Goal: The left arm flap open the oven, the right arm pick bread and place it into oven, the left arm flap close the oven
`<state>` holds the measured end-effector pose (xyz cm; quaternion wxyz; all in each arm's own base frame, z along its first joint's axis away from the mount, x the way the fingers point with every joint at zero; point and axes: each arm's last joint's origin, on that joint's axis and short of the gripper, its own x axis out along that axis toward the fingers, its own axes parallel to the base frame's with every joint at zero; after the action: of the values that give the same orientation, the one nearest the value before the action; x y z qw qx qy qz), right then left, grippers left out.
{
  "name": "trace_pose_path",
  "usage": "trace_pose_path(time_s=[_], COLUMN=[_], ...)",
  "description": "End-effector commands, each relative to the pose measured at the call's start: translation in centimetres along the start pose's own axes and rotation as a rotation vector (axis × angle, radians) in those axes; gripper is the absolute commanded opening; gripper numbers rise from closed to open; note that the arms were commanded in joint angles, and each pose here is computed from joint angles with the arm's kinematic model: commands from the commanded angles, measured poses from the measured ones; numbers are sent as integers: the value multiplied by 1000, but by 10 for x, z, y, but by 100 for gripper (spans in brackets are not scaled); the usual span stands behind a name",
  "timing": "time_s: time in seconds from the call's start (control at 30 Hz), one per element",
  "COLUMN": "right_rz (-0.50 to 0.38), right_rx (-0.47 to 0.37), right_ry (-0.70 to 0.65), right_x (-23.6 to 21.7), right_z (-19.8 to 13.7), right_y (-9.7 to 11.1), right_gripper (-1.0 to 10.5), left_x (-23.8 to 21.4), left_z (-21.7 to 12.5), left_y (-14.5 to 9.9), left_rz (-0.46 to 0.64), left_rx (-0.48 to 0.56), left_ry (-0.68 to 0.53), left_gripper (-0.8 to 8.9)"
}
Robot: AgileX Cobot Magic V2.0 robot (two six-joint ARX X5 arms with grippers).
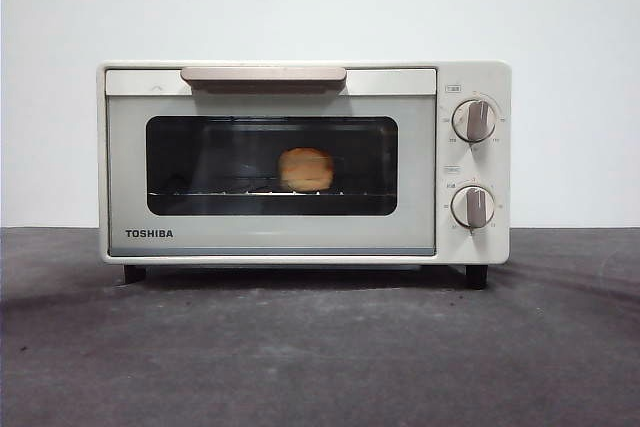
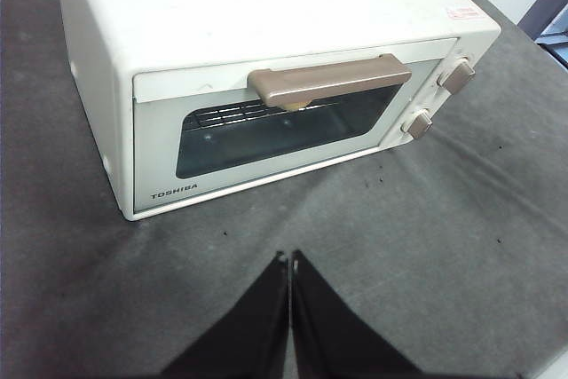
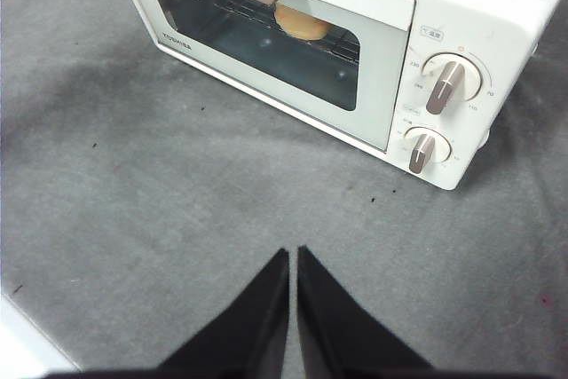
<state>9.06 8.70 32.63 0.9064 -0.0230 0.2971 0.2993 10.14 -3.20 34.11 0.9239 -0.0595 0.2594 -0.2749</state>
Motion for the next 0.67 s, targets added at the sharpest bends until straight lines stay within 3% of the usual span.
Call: trace_pose_path(time_s=[0.03,0.17,0.3,0.47,0.67], right_rz=[8,8,8,8,8], right_rx=[9,9,9,9,9], right_ry=[-14,-14,-14,-14,-14], right_x=[-1,-1,-1,-1,-1], right_z=[3,3,3,3,3], right_y=[1,1,1,1,1], right_gripper=[10,10,10,10,10], left_x=[-6,-20,-32,-31,-11], left_z=[4,5,7,-8,-47], left_y=[-3,-6,-5,6,24], left_rz=[-5,31,158,367,488], left_rx=[28,231,388,418,388], left_ry=[-31,-140,-379,-587,-601], left_gripper=[11,11,11,11,11])
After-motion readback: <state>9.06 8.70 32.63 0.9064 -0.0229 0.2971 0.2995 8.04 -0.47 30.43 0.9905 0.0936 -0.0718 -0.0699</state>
